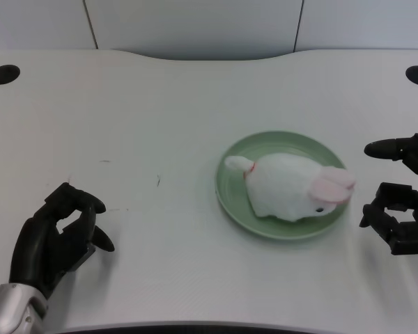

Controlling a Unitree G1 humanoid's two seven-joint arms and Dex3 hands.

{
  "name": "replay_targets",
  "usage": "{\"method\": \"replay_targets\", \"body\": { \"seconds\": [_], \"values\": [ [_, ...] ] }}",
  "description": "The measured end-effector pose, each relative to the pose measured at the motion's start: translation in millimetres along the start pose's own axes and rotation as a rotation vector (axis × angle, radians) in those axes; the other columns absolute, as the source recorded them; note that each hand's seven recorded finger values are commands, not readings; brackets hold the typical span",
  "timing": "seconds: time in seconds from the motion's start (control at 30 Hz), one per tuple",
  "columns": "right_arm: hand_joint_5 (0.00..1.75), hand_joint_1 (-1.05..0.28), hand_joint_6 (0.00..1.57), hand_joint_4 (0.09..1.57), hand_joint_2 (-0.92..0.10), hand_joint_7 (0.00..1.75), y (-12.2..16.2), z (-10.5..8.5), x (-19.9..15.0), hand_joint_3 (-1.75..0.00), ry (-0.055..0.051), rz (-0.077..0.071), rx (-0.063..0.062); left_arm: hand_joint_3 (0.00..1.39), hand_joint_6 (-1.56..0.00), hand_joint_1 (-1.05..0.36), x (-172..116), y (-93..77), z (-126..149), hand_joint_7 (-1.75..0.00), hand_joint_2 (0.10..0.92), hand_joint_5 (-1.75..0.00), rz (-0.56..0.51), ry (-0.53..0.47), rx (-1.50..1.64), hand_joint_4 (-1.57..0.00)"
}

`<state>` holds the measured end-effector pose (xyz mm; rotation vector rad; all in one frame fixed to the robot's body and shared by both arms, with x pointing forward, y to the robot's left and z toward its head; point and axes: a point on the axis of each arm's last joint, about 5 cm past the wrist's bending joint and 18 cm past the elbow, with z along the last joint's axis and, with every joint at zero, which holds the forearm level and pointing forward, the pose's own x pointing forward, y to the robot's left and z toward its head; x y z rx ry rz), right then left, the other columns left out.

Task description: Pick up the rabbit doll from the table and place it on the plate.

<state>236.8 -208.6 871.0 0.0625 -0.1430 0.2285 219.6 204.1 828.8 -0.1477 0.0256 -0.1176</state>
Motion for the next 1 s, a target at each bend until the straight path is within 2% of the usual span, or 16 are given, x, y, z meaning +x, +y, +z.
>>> {"method": "replay_targets", "body": {
  "seconds": [0.17,0.23,0.3,0.33,0.4,0.47,0.5,0.53,0.6,0.67,0.7,0.73,0.8,0.87,0.97,1.0],
  "values": [
    [0.96,0.06,1.03,1.25,-0.14,0.98,1.9,1.5,-12.1,-1.19,-0.014,0.022,-0.008,0.74,-0.34,-0.59,-1.1,4.9,1.9,-1.75,0.921,-1.75,0.014,-0.013,-0.010,-0.62],
    [0.93,0.04,1.04,1.26,-0.14,0.96,3.4,1.1,-17.0,-1.18,-0.021,0.024,-0.001,0.77,-0.34,-0.59,-1.7,7.3,2.7,-1.75,0.921,-1.75,0.013,-0.019,-0.013,-0.61],
    [0.93,0.07,1.04,1.28,-0.14,0.95,6.8,0.1,-20.9,-1.20,-0.019,0.021,0.010,0.77,-0.34,-0.58,-2.3,10.0,4.0,-1.75,0.921,-1.75,0.013,-0.023,-0.001,-0.61],
    [0.93,0.08,1.04,1.28,-0.14,0.95,8.5,0.3,-22.2,-1.21,-0.018,0.016,0.019,0.78,-0.33,-0.58,-2.6,10.9,4.5,-1.75,0.921,-1.75,0.014,-0.026,0.005,-0.61],
    [0.98,0.07,1.03,1.27,-0.12,0.99,11.6,2.1,-22.7,-1.27,-0.021,0.007,0.034,0.79,-0.32,-0.58,-4.0,12.5,4.5,-1.75,0.921,-1.75,0.015,-0.026,0.016,-0.60],
    [0.99,0.06,1.02,1.26,-0.11,1.00,13.0,4.6,-22.1,-1.28,-0.030,0.002,0.043,0.79,-0.32,-0.58,-4.9,13.1,4.1,-1.75,0.921,-1.75,0.015,-0.023,0.020,-0.60],
    [1.10,0.08,0.99,1.23,-0.09,1.07,13.6,5.7,-21.9,-1.35,-0.030,-0.006,0.049,0.76,-0.31,-0.58,-5.3,13.2,4.2,-1.75,0.921,-1.75,0.016,-0.024,0.020,-0.59],
    [1.19,0.11,0.97,1.21,-0.08,1.14,15.1,6.3,-21.9,-1.42,-0.029,-0.021,0.060,0.75,-0.30,-0.57,-5.9,13.6,4.8,-1.75,0.921,-1.75,0.018,-0.027,0.018,-0.58],
    [1.26,0.10,0.95,1.19,-0.06,1.21,18.9,5.4,-21.9,-1.47,-0.021,-0.048,0.087,0.75,-0.28,-0.57,-6.7,14.6,6.4,-1.75,0.921,-1.75,0.025,-0.026,0.007,-0.57],
    [1.32,0.10,0.92,1.18,-0.05,1.27,20.7,4.5,-23.2,-1.51,-0.011,-0.058,0.120,0.76,-0.27,-0.56,-9.1,15.5,6.7,-1.75,0.921,-1.75,0.029,-0.020,0.005,-0.57],
    [1.34,0.10,0.91,1.18,-0.05,1.28,20.9,5.0,-23.9,-1.51,-0.011,-0.060,0.135,0.76,-0.27,-0.56,-10.6,15.8,6.3,-1.75,0.921,-1.75,0.031,-0.016,0.005,-0.57],
    [1.34,0.10,0.90,1.18,-0.05,1.29,20.8,6.0,-24.0,-1.52,-0.013,-0.062,0.142,0.76,-0.27,-0.56,-11.4,16.0,5.8,-1.75,0.921,-1.75,0.033,-0.011,0.003,-0.57],
    [1.42,0.11,0.85,1.14,-0.07,1.38,20.5,8.3,-23.7,-1.56,-0.011,-0.070,0.164,0.77,-0.27,-0.58,-12.1,16.1,6.3,-1.75,0.921,-1.75,0.033,-0.012,0.005,-0.56],
    [1.49,0.11,0.81,1.12,-0.08,1.45,19.8,10.2,-24.3,-1.60,-0.007,-0.082,0.189,0.77,-0.28,-0.58,-12.6,16.2,7.1,-1.75,0.921,-1.75,0.031,-0.017,0.009,-0.57],
    [1.58,0.11,0.74,1.07,-0.11,1.55,20.1,12.5,-27.4,-1.62,0.001,-0.103,0.237,0.76,-0.30,-0.59,-14.1,16.1,7.7,-1.75,0.921,-1.75,0.033,-0.018,0.014,-0.58],
    [1.60,0.12,0.73,1.06,-0.13,1.56,20.6,13.3,-28.1,-1.62,0.002,-0.105,0.247,0.75,-0.31,-0.59,-14.6,16.1,7.5,-1.75,0.921,-1.75,0.036,-0.013,0.012,-0.59]
  ]
}}
